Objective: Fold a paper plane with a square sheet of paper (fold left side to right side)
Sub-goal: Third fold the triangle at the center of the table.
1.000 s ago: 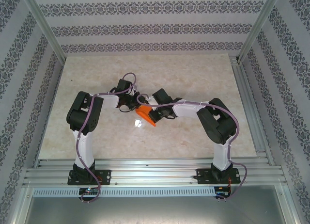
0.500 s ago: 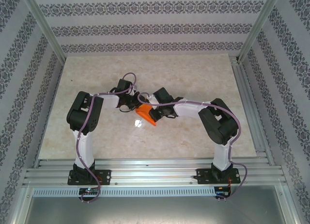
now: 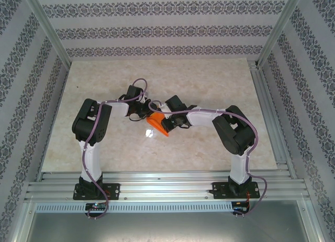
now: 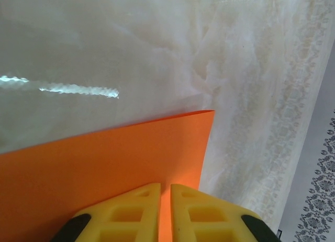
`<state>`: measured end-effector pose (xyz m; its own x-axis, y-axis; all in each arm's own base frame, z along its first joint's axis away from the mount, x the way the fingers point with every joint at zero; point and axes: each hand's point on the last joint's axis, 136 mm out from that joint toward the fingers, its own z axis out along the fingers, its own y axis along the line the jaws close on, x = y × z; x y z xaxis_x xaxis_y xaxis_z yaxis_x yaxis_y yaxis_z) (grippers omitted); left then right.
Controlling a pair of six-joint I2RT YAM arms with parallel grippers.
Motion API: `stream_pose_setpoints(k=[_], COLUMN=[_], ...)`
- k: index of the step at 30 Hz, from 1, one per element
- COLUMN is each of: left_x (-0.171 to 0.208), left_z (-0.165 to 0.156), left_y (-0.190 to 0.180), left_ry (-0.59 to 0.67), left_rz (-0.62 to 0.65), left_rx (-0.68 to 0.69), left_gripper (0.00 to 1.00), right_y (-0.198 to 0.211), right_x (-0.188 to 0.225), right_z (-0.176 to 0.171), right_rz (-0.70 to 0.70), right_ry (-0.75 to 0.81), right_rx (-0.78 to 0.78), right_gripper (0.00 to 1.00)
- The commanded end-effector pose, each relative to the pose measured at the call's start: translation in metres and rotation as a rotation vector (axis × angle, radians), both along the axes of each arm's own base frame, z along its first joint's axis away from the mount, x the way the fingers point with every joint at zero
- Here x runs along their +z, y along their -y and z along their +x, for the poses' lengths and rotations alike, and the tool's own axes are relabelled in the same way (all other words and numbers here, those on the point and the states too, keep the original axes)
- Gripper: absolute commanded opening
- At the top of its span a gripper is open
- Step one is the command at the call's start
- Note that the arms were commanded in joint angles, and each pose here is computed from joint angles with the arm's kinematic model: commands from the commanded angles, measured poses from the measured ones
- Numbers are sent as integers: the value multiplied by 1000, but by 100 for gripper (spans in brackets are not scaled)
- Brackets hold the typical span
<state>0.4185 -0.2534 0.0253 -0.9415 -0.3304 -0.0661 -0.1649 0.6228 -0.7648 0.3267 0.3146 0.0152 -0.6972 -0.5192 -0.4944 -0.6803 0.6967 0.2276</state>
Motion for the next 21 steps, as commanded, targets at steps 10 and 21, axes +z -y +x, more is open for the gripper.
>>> stream_pose_setpoints(k=[10, 21], left_x=[74, 69], left_z=[-1, -48], left_y=[-27, 2], left_ry=[134, 80], left_rz=[56, -63], left_rx=[-25, -138], left_gripper=[33, 12], right_y=[14, 15], right_x=[-32, -33], right_z=[-15, -17], right_rz=[-70, -77], right_ry=[-89, -95], right_rx=[-10, -3], right_gripper=[1, 1])
